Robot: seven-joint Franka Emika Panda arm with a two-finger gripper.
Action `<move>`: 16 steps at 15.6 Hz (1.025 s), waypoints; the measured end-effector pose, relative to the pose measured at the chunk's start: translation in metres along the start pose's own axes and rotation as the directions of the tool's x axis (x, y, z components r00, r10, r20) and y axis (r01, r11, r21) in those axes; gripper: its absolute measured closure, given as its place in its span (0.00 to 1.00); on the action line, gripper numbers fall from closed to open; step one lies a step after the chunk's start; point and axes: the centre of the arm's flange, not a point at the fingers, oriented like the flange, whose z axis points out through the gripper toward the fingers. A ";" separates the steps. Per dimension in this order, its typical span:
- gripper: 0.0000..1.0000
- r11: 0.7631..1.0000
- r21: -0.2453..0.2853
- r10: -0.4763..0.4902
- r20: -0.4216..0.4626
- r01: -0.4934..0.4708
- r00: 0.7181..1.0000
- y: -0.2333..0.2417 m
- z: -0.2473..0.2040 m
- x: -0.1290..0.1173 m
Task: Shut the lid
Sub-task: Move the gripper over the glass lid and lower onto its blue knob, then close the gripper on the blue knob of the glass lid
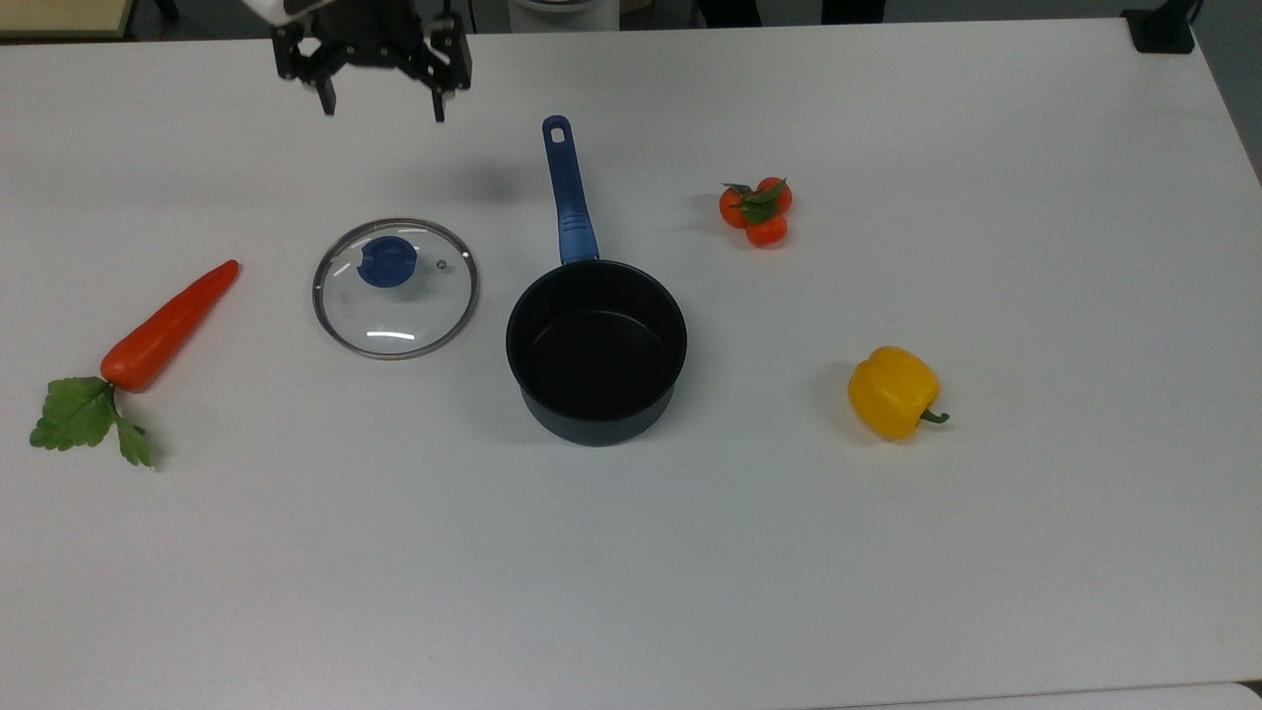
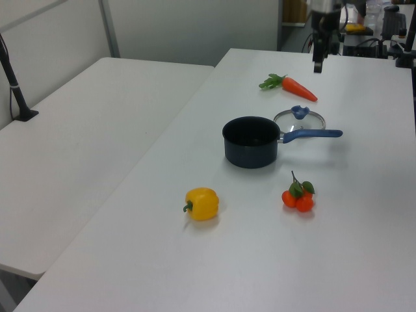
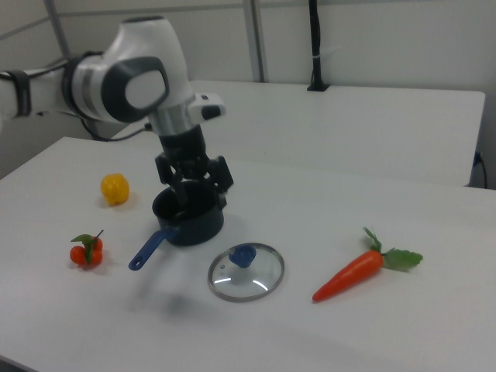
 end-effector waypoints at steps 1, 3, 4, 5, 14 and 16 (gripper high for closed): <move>0.00 1.000 0.001 0.004 0.002 -0.004 1.000 0.003 0.014 0.005; 0.00 1.000 0.002 0.013 0.002 -0.013 1.000 0.011 0.041 0.015; 0.00 1.000 0.002 0.018 0.000 -0.018 1.000 0.015 0.055 0.020; 0.00 1.000 0.003 0.021 0.001 -0.021 1.000 0.018 0.068 0.024; 0.00 1.000 0.011 0.015 0.005 -0.016 1.000 0.017 0.148 0.041; 0.01 1.000 0.011 0.015 0.002 -0.015 1.000 0.017 0.157 0.041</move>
